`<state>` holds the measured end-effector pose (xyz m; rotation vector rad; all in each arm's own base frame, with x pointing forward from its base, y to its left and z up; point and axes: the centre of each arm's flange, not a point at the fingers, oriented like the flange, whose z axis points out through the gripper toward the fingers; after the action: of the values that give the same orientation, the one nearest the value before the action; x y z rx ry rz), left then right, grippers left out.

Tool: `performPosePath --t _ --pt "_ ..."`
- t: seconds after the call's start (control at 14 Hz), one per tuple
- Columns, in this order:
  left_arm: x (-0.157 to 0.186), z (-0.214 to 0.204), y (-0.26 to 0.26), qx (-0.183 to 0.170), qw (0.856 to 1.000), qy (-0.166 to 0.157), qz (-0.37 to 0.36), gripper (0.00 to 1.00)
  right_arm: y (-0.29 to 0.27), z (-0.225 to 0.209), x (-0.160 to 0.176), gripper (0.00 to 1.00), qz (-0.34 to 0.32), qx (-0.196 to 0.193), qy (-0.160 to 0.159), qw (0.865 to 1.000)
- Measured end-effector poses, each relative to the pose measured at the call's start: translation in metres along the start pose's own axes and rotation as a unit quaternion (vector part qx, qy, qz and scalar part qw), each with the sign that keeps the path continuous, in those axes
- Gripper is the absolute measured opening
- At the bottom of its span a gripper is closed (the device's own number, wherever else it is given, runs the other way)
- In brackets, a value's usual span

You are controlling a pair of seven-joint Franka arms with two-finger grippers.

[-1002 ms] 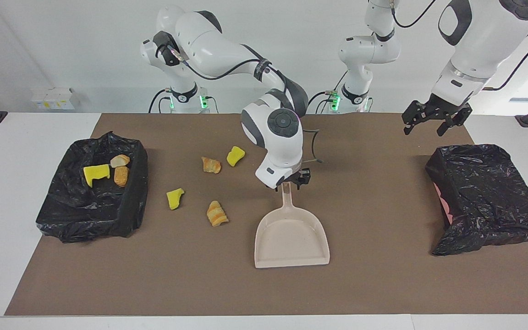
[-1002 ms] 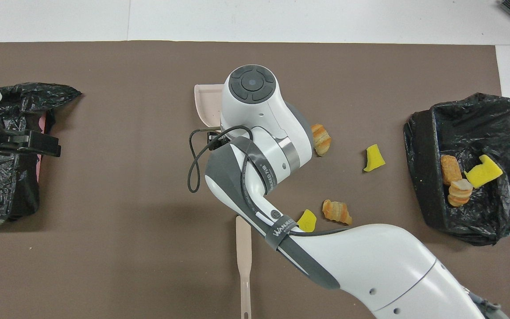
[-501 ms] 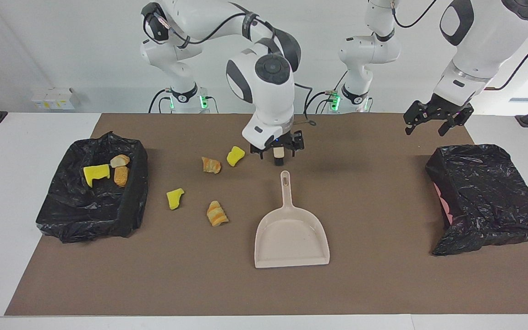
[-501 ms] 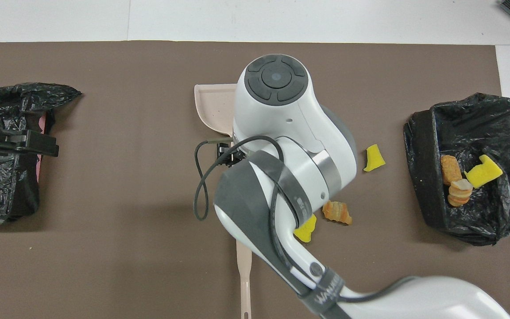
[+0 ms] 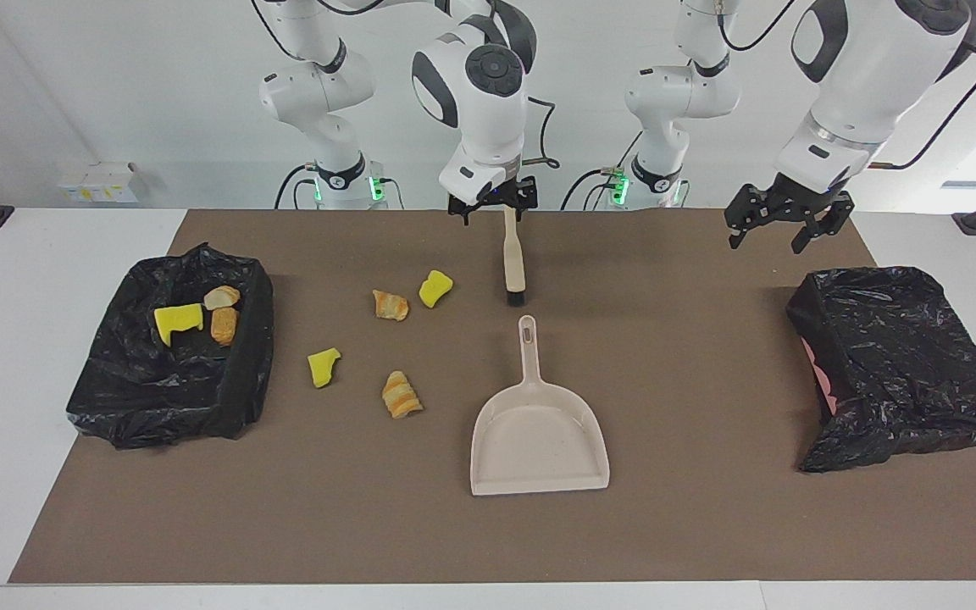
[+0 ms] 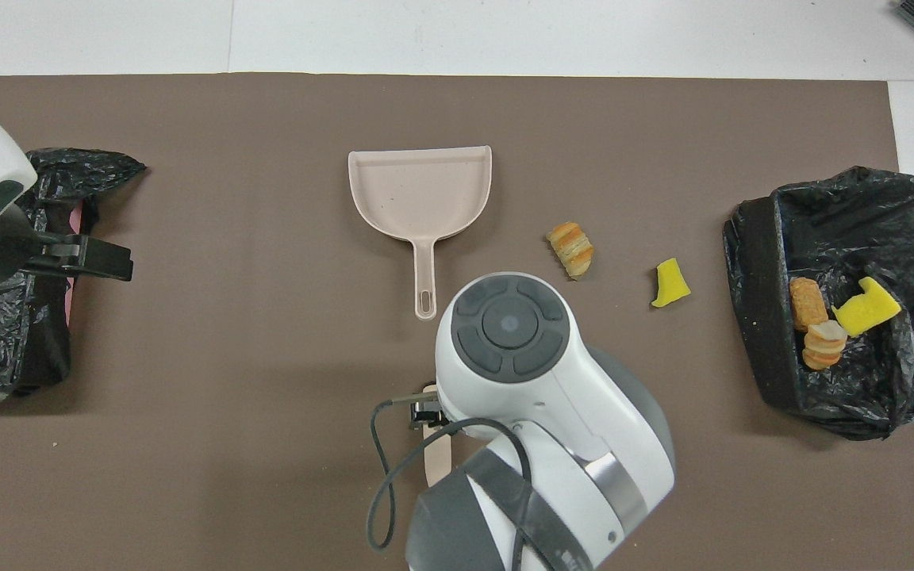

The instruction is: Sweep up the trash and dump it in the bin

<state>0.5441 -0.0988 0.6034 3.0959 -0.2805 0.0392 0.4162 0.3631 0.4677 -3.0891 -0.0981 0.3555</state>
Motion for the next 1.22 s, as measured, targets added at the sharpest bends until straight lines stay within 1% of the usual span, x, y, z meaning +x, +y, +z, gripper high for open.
performPosePath --t 0.07,0.29,0.5,0.64,0.86,1.07,1.22 --pt "0.003 0.004 0.020 -0.001 1.000 0.003 0.018 1.00 0.001 0.017 -0.019 1.00 -0.003 0.000 -0.004 1.000" --pt "0.015 0.020 0.075 -0.004 0.998 0.020 0.061 1.00 -0.005 0.053 -0.073 1.00 -0.012 -0.021 -0.013 1.000" --pt "0.024 0.045 0.128 -0.010 0.997 0.026 0.067 1.00 -0.023 0.087 -0.099 1.00 -0.008 -0.020 -0.006 1.000" --pt "0.030 0.069 0.159 -0.013 0.997 0.023 0.075 1.00 -0.034 0.108 -0.109 1.00 -0.005 -0.019 -0.002 1.000" --pt "0.040 0.113 0.199 -0.016 0.997 0.018 0.071 1.00 -0.052 0.141 -0.106 1.00 0.001 -0.009 0.008 1.000" --pt "0.049 0.161 0.232 -0.019 0.998 0.020 0.058 1.00 -0.058 0.166 -0.103 1.00 0.004 -0.017 -0.002 1.000" --pt "0.052 0.183 0.247 -0.020 0.999 0.023 0.042 1.00 -0.060 0.171 -0.107 0.98 0.012 -0.020 -0.005 1.000"
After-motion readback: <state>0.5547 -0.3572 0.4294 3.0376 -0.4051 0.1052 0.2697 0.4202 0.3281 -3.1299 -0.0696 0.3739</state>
